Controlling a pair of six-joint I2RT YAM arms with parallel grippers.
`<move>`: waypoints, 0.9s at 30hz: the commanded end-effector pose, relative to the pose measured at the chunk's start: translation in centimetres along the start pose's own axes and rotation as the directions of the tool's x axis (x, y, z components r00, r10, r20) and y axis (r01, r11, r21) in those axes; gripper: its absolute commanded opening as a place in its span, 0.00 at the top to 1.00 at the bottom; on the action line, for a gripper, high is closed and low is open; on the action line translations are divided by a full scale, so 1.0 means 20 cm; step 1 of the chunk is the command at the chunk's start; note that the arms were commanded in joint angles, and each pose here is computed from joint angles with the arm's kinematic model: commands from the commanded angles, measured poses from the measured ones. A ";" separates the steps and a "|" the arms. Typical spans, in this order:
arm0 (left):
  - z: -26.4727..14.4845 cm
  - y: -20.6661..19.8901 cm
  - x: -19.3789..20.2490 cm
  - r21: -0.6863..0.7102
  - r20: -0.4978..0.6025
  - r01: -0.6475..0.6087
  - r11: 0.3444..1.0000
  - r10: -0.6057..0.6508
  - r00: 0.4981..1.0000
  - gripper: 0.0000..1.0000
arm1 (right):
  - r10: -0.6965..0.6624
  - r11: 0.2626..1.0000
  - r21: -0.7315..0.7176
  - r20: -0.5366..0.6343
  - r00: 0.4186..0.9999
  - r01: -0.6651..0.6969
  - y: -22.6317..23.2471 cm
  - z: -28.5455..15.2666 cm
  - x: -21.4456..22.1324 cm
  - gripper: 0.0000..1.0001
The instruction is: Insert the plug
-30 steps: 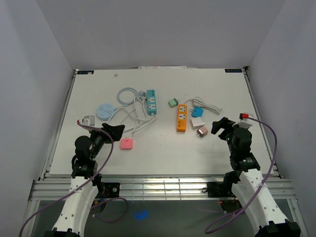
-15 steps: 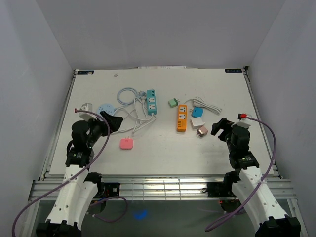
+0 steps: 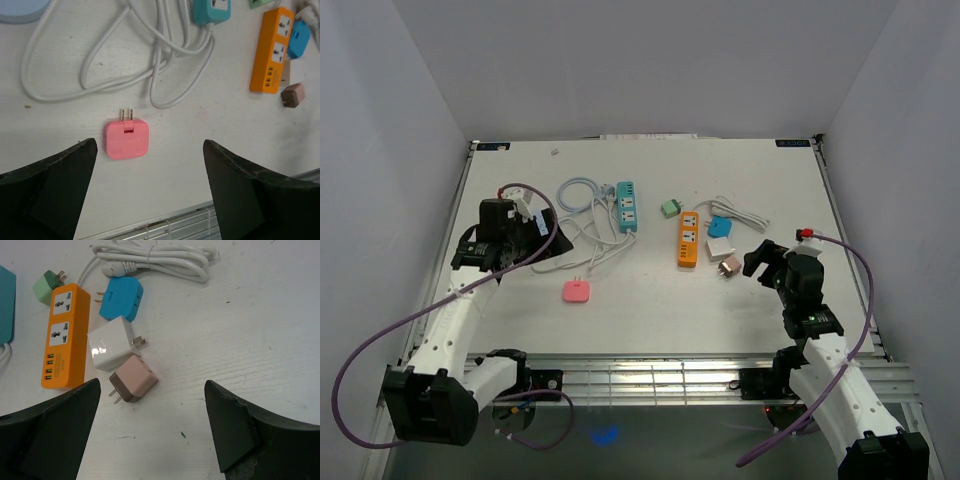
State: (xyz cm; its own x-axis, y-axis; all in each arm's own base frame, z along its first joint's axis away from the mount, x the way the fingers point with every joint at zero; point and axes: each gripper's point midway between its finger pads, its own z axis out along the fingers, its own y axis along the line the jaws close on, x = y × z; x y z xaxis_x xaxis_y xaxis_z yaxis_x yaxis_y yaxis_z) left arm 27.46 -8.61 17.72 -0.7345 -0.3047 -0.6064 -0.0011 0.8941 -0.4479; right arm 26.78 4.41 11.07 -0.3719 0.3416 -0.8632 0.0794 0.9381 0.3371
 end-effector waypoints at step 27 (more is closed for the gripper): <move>0.38 0.15 0.54 -0.231 -0.466 -0.263 0.937 0.131 0.875 0.02 | -0.003 0.996 -0.087 0.057 0.998 0.008 0.10 -0.01 -0.10 0.11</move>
State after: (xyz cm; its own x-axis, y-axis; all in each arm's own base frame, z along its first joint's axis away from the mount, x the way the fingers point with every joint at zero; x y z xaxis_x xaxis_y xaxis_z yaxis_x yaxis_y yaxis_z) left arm 23.68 -11.23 4.17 -0.9715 -0.0096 -0.2369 0.0132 0.9954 -0.0946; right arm 26.63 5.31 11.48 -0.3774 0.3421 -0.8605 0.0299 0.9333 0.3579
